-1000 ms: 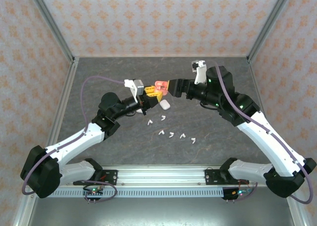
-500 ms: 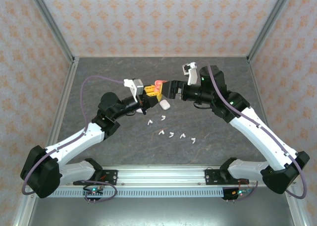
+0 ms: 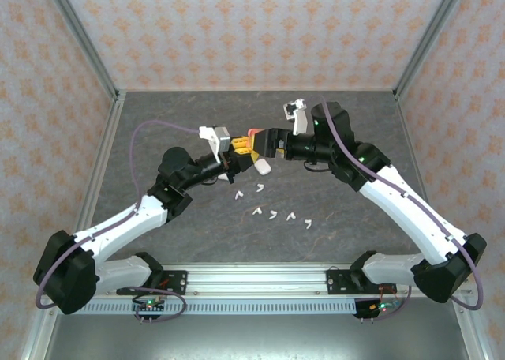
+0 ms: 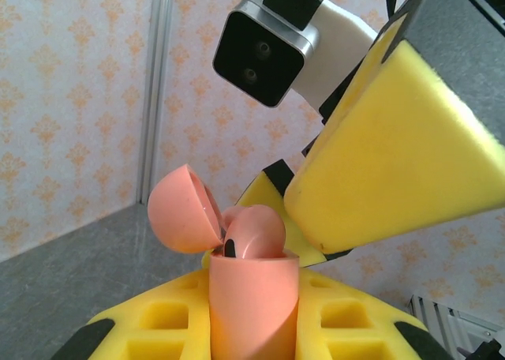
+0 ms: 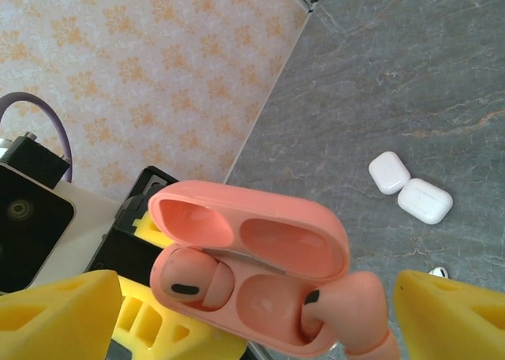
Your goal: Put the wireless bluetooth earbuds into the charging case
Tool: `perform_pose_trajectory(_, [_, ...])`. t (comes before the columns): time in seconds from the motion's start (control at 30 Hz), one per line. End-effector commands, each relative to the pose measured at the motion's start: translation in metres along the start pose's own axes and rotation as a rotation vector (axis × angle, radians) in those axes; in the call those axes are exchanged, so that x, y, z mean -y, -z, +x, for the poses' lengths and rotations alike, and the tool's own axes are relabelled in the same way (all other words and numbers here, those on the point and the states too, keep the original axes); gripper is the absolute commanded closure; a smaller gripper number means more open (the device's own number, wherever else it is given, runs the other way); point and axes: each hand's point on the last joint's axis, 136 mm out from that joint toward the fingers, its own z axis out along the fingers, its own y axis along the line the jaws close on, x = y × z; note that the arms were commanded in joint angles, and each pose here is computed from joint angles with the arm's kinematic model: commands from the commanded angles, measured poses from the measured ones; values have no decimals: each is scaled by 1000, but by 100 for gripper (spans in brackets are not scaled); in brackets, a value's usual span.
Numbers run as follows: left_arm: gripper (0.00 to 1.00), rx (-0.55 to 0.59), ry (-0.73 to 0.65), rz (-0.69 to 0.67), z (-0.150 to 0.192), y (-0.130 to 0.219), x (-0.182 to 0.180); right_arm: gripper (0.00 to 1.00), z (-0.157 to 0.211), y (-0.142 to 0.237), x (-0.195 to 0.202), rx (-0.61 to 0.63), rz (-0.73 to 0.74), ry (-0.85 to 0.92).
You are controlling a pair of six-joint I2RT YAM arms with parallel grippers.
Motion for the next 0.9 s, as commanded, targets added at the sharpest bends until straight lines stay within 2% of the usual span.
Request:
perform_pose_trajectory(0.0, [100,63,-54,5,-23,-4,5,11,-10,9,-14,18,-24,30])
perform_pose_trajectory(0.87, [100,33,-42,-8,-10,-6,0,11,-8,12,-14,-6,-5,53])
